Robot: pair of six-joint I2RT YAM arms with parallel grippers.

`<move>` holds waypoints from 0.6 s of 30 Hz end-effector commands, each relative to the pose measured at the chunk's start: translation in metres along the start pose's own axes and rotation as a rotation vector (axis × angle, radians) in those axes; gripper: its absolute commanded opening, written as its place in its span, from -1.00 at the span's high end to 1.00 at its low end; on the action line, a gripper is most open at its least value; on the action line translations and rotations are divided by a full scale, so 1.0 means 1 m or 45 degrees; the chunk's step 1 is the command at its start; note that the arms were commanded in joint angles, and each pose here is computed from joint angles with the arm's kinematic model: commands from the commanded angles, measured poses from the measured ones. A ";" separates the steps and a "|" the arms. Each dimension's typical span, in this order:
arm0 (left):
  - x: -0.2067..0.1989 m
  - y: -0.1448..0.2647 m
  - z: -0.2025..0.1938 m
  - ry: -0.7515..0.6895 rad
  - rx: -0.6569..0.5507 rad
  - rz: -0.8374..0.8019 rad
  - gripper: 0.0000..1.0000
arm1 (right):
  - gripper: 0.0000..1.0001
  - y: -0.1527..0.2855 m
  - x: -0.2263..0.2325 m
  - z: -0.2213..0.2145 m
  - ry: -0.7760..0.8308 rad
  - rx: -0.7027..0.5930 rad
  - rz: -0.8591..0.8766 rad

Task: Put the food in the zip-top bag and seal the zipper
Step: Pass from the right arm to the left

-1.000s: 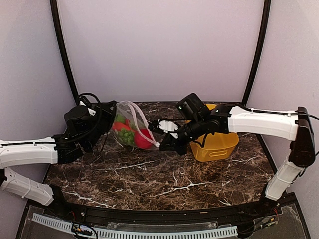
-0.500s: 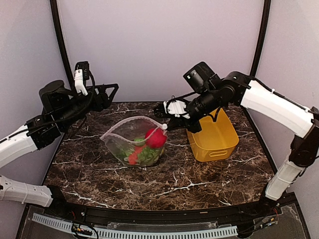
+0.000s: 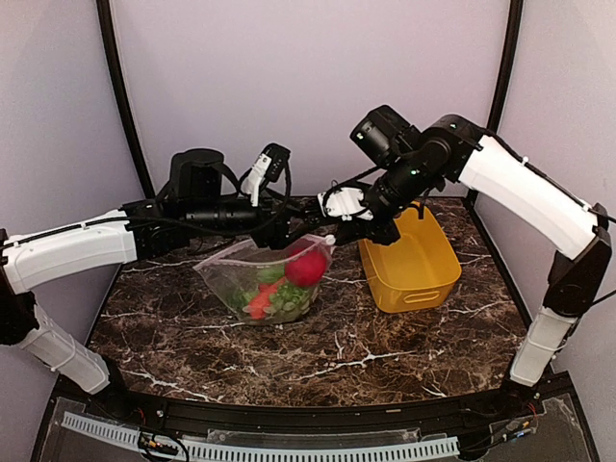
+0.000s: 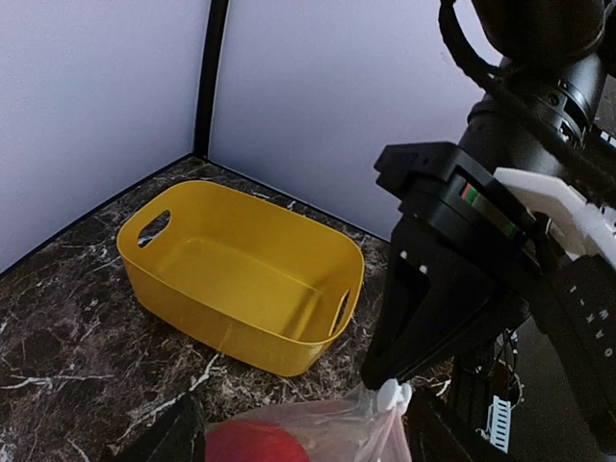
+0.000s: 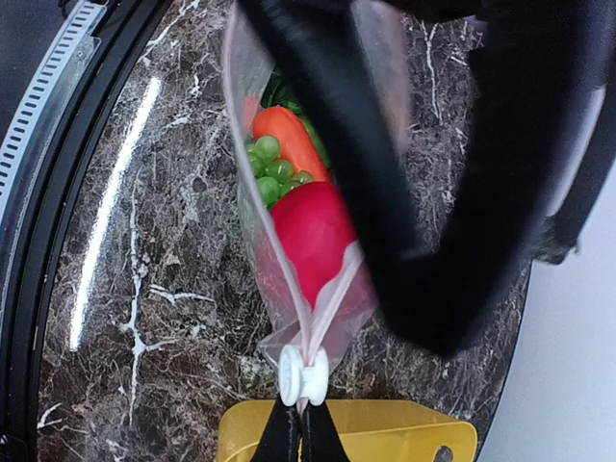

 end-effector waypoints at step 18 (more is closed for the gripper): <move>-0.024 -0.042 0.013 -0.132 -0.018 -0.182 -0.11 | 1.00 0.040 -0.015 0.002 -0.110 -0.066 -0.069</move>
Point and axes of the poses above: each gripper's point midway between its finger pads, its own y axis back along the fingers, its own x axis along the line the jaws close on, z = x × y, the point moved 5 cm from there along y, back along the fingers, and after that the axes turned 8 degrees about -y, right-handed, at the moved point
